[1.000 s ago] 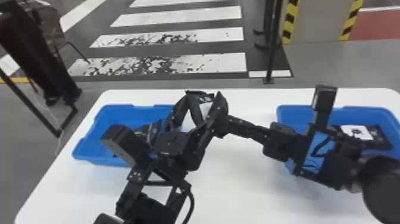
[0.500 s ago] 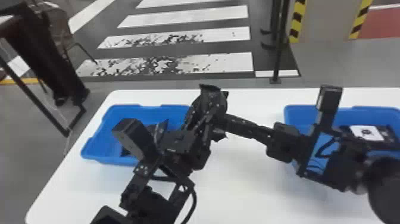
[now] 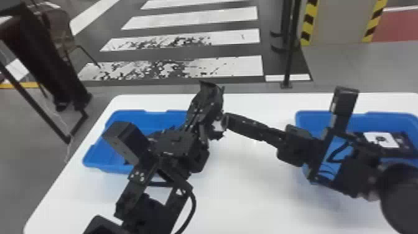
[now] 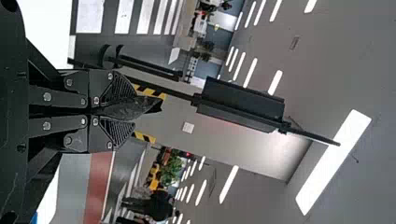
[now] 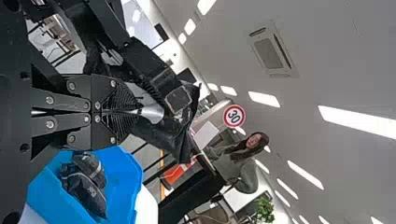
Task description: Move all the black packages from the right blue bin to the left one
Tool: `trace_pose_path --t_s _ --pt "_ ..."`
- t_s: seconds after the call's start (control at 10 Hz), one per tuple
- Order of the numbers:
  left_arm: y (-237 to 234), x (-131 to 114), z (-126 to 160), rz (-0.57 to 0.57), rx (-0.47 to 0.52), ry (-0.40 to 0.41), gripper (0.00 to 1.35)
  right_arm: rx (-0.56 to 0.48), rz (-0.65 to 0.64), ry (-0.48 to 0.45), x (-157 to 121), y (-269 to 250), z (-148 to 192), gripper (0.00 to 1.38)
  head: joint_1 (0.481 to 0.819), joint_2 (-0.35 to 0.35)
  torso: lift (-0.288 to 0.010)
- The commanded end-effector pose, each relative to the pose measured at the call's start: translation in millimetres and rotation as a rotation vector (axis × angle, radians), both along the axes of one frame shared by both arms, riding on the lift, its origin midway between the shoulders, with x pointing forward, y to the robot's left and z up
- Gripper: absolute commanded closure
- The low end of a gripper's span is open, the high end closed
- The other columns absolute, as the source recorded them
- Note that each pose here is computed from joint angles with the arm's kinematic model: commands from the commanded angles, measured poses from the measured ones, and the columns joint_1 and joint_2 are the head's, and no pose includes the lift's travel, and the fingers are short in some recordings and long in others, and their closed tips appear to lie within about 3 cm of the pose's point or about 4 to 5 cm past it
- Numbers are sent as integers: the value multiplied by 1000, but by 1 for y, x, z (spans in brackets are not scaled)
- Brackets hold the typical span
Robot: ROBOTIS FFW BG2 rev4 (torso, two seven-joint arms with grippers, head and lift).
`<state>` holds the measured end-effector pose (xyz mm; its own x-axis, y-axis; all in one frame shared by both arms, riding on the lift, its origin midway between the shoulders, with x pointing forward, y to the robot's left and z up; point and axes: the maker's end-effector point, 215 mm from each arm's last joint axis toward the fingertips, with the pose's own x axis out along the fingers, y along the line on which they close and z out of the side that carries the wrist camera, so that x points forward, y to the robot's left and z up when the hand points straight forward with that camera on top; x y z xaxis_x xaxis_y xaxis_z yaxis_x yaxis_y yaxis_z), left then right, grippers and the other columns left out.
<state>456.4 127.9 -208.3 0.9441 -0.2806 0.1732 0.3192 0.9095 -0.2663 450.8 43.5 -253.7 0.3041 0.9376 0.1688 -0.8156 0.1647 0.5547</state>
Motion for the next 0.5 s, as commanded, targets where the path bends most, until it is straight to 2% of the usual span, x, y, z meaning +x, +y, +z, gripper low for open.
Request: trace_pose_path --t_s 0.0,0.1,0.2,0.3,0.4 --pt "38 11 -8 88 31 -8 1225 39 -24 -7 5 -5 7 852 680 205 -181" --pt "77 20 -13 186 60 -29 1225 56 -42 -6 10 -11 10 420 673 224 -181" --pt "125 32 -16 315 151 -73 1225 55 -62 3 14 -19 5 122 661 260 -181" --pt "170 43 -30 438 269 -97 1225 66 -87 0 21 -26 6 84 655 281 -181" --pt "202 49 -53 495 338 -54 1225 61 -105 -16 26 -32 7 71 645 321 -181"
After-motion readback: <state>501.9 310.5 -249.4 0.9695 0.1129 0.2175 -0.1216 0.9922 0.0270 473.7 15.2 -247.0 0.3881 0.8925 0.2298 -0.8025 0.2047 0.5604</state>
